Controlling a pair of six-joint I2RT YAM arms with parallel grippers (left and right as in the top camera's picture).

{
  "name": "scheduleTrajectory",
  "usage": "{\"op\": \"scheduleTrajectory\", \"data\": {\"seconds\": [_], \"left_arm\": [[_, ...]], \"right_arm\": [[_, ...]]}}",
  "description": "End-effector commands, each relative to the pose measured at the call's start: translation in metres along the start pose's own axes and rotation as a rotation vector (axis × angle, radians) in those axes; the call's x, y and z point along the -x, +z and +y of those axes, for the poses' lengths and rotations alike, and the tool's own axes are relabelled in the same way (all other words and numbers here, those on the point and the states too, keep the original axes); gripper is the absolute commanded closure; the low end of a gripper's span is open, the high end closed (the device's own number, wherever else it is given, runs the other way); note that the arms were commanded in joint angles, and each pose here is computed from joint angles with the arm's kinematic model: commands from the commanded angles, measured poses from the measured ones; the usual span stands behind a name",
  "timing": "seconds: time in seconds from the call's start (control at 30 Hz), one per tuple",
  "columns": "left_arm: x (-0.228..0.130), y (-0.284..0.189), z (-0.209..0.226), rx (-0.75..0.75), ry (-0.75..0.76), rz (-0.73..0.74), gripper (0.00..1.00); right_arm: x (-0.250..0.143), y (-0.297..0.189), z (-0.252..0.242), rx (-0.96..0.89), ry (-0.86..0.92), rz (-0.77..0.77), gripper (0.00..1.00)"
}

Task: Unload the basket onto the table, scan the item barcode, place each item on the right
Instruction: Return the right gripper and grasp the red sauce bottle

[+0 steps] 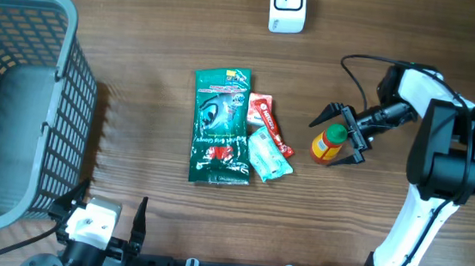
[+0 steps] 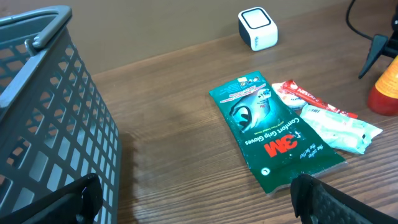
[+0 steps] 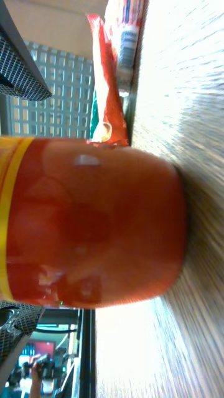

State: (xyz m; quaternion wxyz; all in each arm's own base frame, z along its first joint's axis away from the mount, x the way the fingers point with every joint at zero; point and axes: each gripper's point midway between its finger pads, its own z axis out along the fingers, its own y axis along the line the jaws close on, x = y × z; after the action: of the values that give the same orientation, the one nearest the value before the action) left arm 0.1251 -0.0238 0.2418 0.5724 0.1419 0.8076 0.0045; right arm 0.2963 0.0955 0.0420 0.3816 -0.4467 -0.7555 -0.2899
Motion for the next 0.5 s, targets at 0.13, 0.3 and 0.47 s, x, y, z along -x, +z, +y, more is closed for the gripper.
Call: {"op": "scheduleTrajectory", "data": {"seconds": [0.13, 0.3, 0.47], "left_arm": [[0.0, -0.001, 0.0, -0.001, 0.007, -0.009, 0.0], [0.001, -0.001, 0.0, -0.001, 0.007, -0.01, 0.0], [0.001, -0.001, 0.0, -0.001, 0.007, -0.01, 0.0]], "right_arm": [[0.025, -0.039, -0.011, 0.116, -0.042, -0.021, 0.01], [0.032, -0.09, -0.018, 0.187, -0.162, -0.175, 0.0], [0.021, -0.105, -0.027, 0.184, -0.259, -0.22, 0.0]]}}
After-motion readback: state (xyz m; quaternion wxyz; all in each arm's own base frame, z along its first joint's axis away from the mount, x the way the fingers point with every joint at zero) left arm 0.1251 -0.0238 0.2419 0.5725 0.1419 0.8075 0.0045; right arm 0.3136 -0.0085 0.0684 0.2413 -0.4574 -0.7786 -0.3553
